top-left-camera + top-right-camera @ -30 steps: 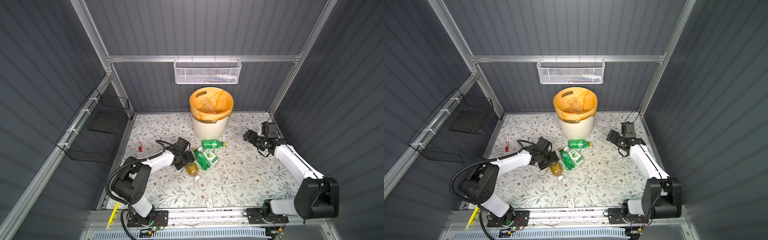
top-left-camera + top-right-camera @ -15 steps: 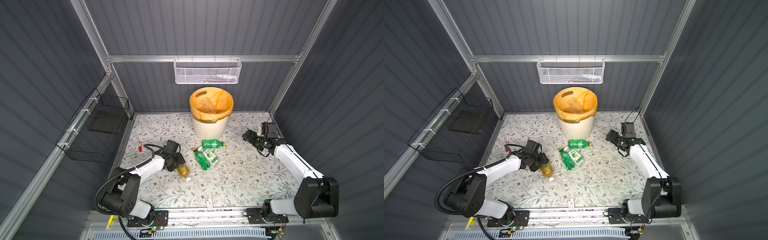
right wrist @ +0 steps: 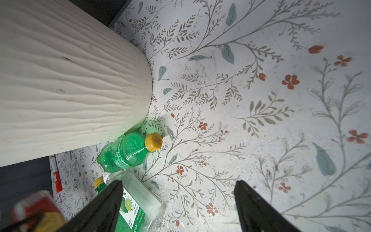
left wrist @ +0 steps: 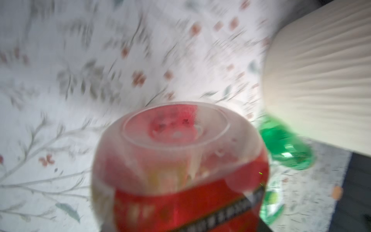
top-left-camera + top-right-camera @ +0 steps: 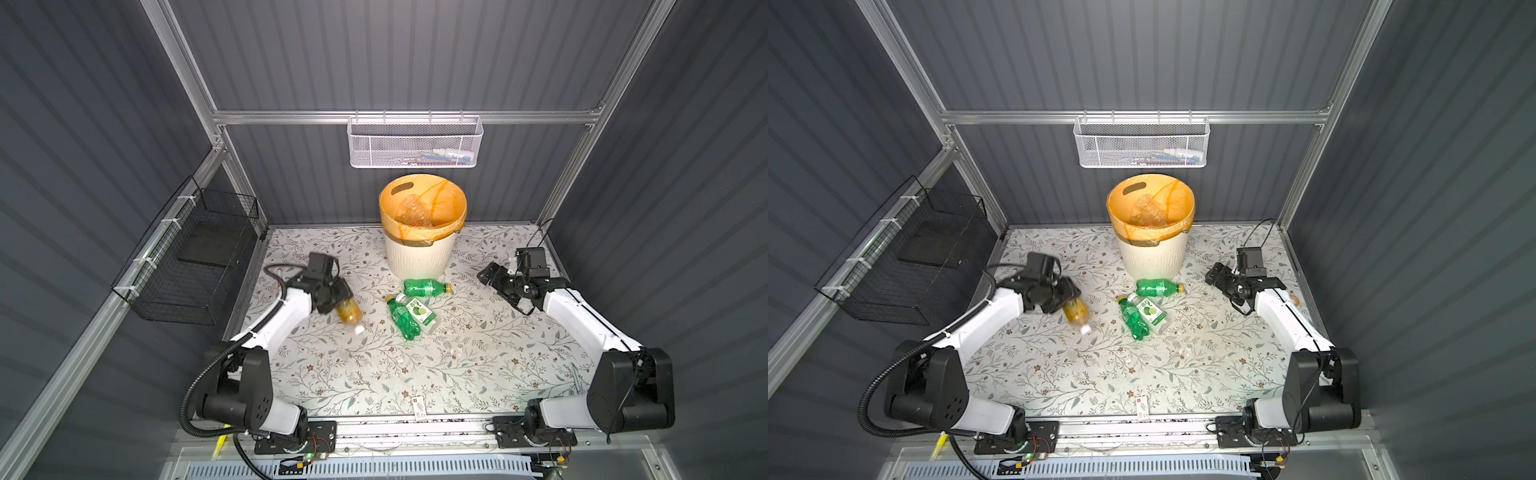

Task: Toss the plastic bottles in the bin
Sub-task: 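Lift the red-and-gold bottle with the left gripper over the bin and release it, then move the right gripper to the upright green Sprite bottle while the left draws back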

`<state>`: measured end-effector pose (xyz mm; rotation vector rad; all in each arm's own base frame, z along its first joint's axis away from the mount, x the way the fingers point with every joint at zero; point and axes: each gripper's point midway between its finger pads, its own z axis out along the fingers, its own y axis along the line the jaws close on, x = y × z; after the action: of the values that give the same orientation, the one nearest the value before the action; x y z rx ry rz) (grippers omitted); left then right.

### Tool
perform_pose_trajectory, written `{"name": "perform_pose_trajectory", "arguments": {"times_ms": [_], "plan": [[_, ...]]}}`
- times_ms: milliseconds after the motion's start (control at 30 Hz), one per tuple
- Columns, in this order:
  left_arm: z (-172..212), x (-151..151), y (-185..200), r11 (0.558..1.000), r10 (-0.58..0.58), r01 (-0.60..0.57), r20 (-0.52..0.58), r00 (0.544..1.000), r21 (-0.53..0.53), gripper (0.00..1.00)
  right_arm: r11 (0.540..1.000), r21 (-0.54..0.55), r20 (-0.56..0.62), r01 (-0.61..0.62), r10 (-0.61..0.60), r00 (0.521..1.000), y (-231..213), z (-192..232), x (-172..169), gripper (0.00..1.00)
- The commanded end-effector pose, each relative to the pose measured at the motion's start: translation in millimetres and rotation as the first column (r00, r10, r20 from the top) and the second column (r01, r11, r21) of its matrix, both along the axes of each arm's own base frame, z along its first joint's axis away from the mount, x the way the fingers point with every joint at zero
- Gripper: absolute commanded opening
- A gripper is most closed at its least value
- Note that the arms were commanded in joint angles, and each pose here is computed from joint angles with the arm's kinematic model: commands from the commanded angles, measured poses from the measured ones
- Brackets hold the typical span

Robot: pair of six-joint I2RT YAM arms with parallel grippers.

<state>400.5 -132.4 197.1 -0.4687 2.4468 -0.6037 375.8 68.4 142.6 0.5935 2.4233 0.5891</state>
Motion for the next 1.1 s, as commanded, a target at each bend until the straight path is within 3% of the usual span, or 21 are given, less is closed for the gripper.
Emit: {"name": "perform_pose_trajectory", "arguments": {"times_ms": [0,33,67,100,167,333,633,800,1067], "plan": [[199.6,44.6,-38.1,0.984,-0.143,0.176,0.459,0.877,-0.03,0.6,1.0,0.022,0.012,-0.007,0.007,1.0,5.6,4.7,2.4,0.89],[241.7,49.0,-52.1,0.976,-0.169,0.215,0.54,0.825,-0.021,0.72,1.0,0.023,0.016,-0.007,0.006,1.0,6.2,5.9,2.3,0.89],[273.7,49.1,-63.7,0.971,-0.189,0.241,0.603,0.775,-0.005,0.92,1.0,0.023,0.017,-0.003,0.003,1.0,5.4,6.3,2.0,0.89],[294.1,54.9,-71.8,0.972,-0.188,0.235,0.646,0.74,0.013,1.0,1.0,0.022,0.02,0.002,-0.002,1.0,4.9,6.7,1.3,0.89],[310.4,65.7,-82.0,0.968,-0.178,0.25,0.685,0.707,-0.006,1.0,1.0,0.025,0.021,0.011,-0.012,1.0,3.7,6.1,-0.4,0.89],[308.6,79.4,-85.7,0.967,-0.19,0.255,0.695,0.693,0.01,1.0,0.999,0.031,0.013,0.013,-0.013,1.0,4.2,1.7,-2.9,0.89],[288.0,71.2,-25.9,0.989,-0.138,0.14,0.658,0.74,0.05,1.0,0.998,0.059,-0.001,-0.016,0.016,1.0,15.6,-6.5,6.9,0.89],[232.5,64.8,6.9,0.991,-0.133,0.094,0.559,0.819,0.098,1.0,0.989,-0.033,0.003,-0.142,0.142,0.99,37.1,-2.6,5.4,0.89],[119.3,35.0,84.2,0.993,-0.032,-0.012,0.369,0.929,0.115,1.0,0.871,-0.221,-0.084,-0.439,0.431,0.898,79.5,-10.9,-30.1,0.87]]}}
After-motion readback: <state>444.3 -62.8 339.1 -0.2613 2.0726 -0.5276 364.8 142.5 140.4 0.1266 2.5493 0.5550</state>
